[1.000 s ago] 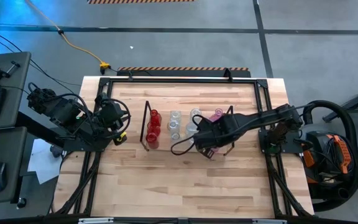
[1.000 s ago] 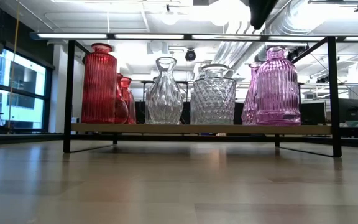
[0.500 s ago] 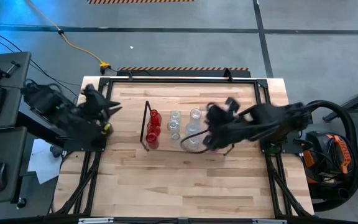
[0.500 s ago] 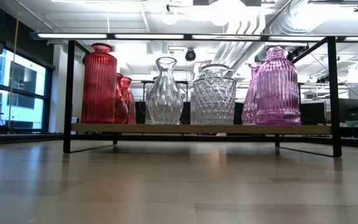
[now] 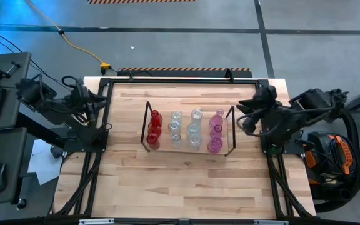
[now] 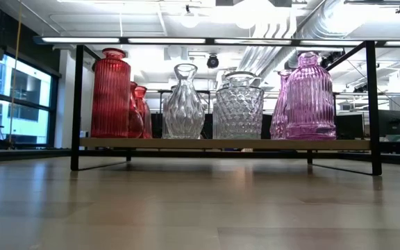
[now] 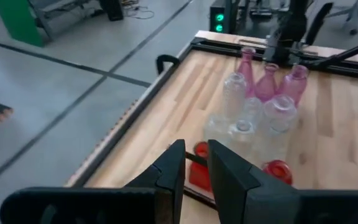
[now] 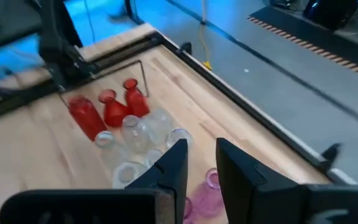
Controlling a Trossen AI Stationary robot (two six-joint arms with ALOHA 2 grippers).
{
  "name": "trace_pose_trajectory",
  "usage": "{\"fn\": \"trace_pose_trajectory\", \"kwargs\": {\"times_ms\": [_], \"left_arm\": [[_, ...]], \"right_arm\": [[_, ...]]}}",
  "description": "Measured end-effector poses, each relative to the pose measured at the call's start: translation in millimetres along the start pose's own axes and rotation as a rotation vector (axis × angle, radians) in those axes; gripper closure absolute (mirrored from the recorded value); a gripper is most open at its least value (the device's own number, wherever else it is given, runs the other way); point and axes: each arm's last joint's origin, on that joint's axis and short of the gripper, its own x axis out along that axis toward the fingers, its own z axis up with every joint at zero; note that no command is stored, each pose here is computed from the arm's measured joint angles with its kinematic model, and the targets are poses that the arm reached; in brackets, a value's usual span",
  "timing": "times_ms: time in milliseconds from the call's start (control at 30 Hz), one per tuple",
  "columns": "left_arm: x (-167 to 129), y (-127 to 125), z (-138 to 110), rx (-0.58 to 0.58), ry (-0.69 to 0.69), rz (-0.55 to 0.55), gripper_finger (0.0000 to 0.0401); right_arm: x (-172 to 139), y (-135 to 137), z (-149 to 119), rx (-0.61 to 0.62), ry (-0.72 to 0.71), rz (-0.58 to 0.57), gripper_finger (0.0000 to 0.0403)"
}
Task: Sort vases onto shelf
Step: Return to Home Position
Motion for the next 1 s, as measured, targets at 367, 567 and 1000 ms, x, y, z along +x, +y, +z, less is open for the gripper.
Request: {"fn": "trace_pose_trajectory", "kwargs": {"times_ms": [367,567,1000], "left_arm": [[35,-8,-74,-0.151,-0.075,-0.150,0.0341],[40,0,-92,-0.287,-0.125,-0.205,0.0341],[95,-38,-145,-0.527,0.043,-0.520,0.0341]], "right_arm": [[23,-33,-66,0.240,-0.199,0.345,0.0336],[32,-56,-100,0.348,-0.392,0.541,0.0336],[51,-96,-165,0.552,-0.655,0.686,0.0336]]}}
